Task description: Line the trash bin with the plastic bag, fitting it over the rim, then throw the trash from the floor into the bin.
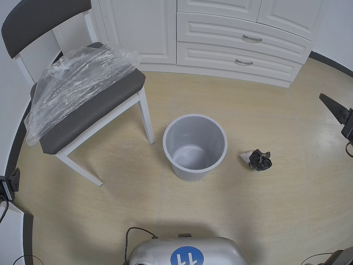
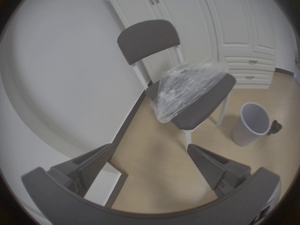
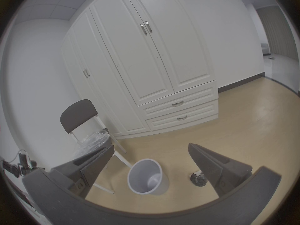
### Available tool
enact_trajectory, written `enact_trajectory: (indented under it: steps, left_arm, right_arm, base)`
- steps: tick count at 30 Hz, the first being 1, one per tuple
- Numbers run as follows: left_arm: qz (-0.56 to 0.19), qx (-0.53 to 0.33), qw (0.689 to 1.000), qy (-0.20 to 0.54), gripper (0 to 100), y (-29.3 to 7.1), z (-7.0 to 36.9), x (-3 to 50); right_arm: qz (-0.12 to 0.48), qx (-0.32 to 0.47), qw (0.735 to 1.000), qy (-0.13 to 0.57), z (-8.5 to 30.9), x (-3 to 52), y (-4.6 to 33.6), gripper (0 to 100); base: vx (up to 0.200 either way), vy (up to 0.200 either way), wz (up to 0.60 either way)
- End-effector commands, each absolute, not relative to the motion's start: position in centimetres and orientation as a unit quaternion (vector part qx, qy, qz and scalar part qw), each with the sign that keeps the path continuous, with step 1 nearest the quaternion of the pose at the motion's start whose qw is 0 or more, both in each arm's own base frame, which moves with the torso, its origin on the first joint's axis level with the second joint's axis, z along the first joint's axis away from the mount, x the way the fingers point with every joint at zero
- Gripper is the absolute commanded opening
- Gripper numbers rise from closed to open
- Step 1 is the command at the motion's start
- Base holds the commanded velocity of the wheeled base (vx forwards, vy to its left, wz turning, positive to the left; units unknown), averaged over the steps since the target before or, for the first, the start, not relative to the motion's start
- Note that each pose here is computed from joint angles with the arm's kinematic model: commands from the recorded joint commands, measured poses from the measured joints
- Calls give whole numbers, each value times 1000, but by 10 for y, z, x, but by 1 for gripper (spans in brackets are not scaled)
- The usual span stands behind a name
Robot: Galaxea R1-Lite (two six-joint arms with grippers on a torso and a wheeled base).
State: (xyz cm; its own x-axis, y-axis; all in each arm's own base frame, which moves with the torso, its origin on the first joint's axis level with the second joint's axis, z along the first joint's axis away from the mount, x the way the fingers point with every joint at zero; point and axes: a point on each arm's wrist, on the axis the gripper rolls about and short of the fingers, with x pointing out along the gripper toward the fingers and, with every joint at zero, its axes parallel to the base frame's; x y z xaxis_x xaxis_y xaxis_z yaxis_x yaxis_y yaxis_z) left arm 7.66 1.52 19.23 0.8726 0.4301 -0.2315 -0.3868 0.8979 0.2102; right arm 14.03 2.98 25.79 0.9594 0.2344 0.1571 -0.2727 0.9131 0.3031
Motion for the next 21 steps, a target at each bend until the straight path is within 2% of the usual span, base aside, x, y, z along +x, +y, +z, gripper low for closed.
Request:
enact_trajectory:
  steps: [1,5,11,18,21]
  left_arm:
    - [275,66,938,198,100,37,177,107]
    - [262,46,946,188,100,48,176,112]
    - [234,-7,957,171,100,60,176,131]
    - [268,-52,953,135,100,90,166,167]
    - [260,-70,955,126,100,99,162,181]
  right_arm:
    - [142,183,971,-50,263,153,52,100]
    - [132,188,971,-60,269,152,54,100]
    - [137,188,972,-41,262,159,59,100]
    - [139,191,971,-28,258,164,63,100]
    - [139,190,971,-27,258,164,63,100]
  base:
    - [0,0,0]
    - [0,0,0]
    - [0,0,0]
    - [0,0,0]
    - [0,0,0]
